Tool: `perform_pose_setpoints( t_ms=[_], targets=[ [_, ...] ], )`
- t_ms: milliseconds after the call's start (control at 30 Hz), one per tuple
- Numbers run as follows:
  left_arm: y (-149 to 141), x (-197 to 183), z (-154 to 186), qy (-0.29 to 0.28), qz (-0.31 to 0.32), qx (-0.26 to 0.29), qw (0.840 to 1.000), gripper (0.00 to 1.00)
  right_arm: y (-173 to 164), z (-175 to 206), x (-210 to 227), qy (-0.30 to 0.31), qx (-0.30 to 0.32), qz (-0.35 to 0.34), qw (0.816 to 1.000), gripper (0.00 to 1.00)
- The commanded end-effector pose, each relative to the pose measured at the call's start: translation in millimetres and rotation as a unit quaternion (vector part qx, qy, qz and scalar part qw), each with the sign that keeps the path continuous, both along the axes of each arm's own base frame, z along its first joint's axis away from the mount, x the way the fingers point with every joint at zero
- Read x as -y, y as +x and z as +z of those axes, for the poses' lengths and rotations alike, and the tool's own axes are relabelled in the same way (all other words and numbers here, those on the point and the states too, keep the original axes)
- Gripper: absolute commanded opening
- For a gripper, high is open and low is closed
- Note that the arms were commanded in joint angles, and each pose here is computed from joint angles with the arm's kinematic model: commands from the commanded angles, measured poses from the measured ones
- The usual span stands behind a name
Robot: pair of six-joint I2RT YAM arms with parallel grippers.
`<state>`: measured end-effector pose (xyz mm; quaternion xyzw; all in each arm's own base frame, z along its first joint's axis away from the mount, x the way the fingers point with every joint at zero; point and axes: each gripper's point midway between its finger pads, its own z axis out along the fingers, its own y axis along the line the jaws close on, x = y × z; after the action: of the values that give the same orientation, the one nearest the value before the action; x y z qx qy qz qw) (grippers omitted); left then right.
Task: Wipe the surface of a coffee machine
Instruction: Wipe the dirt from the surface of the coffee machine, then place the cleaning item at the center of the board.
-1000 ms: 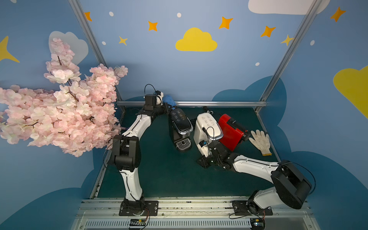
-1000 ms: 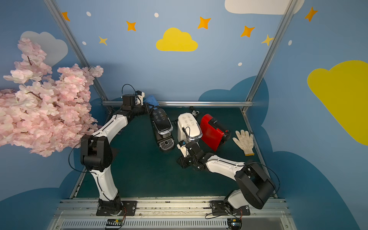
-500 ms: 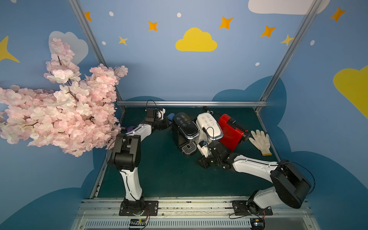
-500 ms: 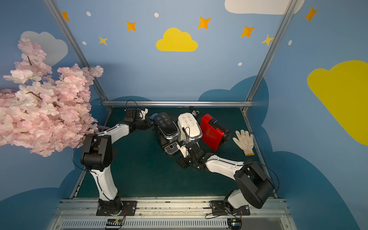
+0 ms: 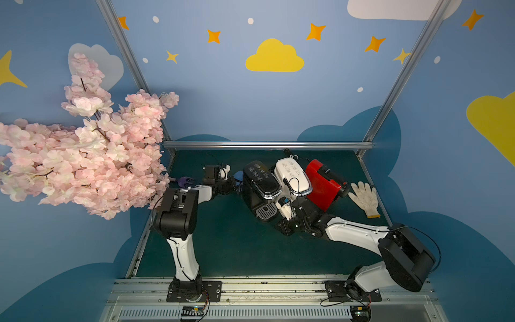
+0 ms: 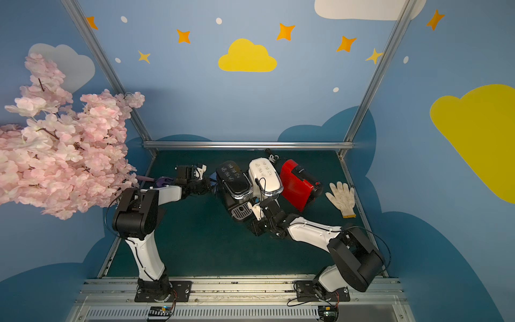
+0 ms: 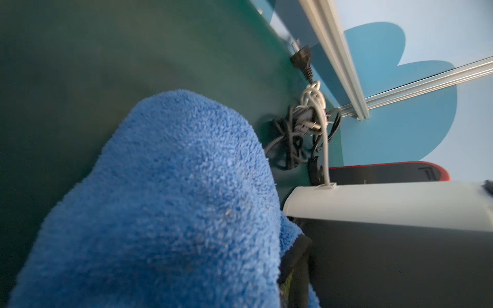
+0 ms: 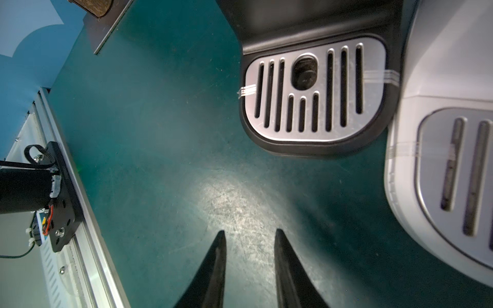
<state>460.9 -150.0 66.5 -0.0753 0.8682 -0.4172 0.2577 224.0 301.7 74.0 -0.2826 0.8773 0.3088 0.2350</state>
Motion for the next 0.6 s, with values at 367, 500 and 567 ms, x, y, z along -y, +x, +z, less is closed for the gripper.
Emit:
perform_pose_setpoints(
  t_ms=[367,500,567],
  targets=[
    [-85,16,31,0.033,-0.054,0.011,0.998,0.03,5,1,-1,-0.004,0.002,-0.005,1.000,0.32],
    [-101,9,41,0.053,-0.049,0.021,0.997,0.03,4,2,-1,-0.002,0.002,-0.004,1.000,0.32],
    [-110,3,47,0.073,-0.040,0.027,0.996,0.03,5,1,0,-0.004,0.002,-0.006,1.000,0.32]
  ],
)
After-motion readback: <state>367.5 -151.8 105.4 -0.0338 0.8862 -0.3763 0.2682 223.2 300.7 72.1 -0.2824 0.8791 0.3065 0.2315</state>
